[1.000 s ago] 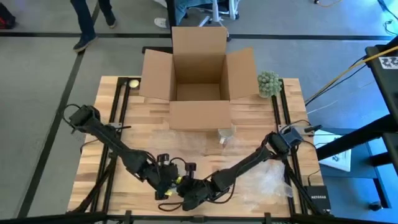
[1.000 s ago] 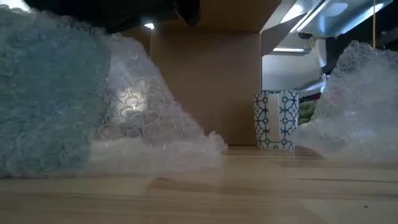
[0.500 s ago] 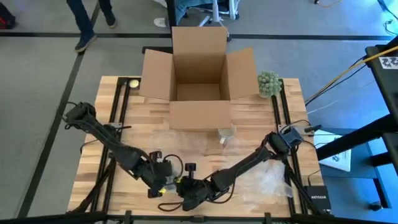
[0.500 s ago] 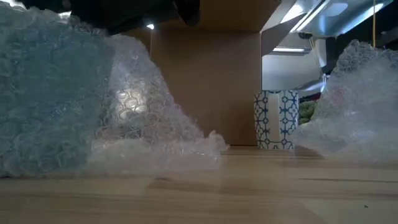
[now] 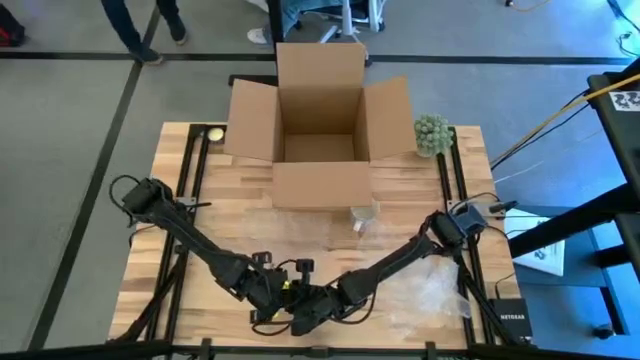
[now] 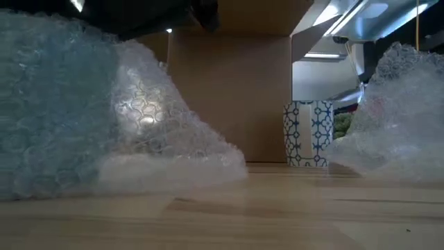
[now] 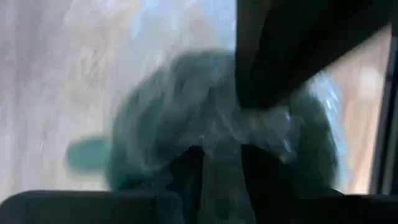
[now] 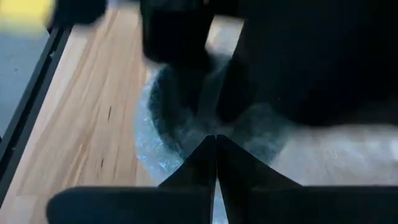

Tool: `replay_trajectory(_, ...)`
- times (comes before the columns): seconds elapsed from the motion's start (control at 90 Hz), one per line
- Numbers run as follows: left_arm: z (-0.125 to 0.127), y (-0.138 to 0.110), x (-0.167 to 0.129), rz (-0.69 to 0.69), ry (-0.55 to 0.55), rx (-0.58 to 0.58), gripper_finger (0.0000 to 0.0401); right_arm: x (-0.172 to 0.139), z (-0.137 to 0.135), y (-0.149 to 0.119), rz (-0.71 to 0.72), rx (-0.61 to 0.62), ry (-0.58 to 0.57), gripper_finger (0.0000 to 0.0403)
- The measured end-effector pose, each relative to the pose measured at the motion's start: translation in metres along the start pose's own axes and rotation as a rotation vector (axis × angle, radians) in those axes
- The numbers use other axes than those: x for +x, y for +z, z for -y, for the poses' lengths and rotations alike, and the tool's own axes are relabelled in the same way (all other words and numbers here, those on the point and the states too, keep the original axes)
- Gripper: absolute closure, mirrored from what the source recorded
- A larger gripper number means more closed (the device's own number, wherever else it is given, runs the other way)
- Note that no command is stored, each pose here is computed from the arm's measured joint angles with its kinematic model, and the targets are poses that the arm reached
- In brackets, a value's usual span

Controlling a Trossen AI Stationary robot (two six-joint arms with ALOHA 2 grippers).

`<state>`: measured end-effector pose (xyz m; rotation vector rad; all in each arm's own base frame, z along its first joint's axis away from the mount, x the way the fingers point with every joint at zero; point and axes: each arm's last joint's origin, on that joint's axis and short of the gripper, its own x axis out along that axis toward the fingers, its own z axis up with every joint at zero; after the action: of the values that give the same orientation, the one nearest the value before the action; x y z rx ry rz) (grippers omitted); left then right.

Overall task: Wrap mug
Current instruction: Wrap the green mug with bubble wrap

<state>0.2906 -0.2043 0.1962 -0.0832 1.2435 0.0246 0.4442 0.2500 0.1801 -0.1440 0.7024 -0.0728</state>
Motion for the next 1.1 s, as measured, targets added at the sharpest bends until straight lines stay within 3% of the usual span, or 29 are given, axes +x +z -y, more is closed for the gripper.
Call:
replay_trajectory(0.233, 0.0, 0.002, 0.013, -0.019, 0.015, 0.014, 0.0303, 0.0, 0.0, 0.0, -0.001, 0.001, 0.006, 0.0402)
replay_trajectory(0.589, -0.005, -0.005, -0.043, 0.054, -0.069, -0.026, 0.0303, -0.001, -0.001, 0.0, -0.006, 0.002, 0.026, 0.0402)
replay_trajectory(0.744, -0.011, -0.004, -0.059, 0.132, -0.037, -0.032, 0.0303, -0.001, -0.001, 0.0, -0.006, 0.002, 0.027, 0.0402)
replay_trajectory(0.922, -0.014, 0.001, -0.057, 0.192, 0.037, -0.004, 0.0303, 0.0, -0.001, 0.0, -0.006, 0.002, 0.027, 0.0402)
replay_trajectory(1.1, -0.01, 0.004, -0.036, 0.153, 0.05, 0.009, 0.0303, 0.0, -0.001, 0.0, -0.007, 0.002, 0.026, 0.0402)
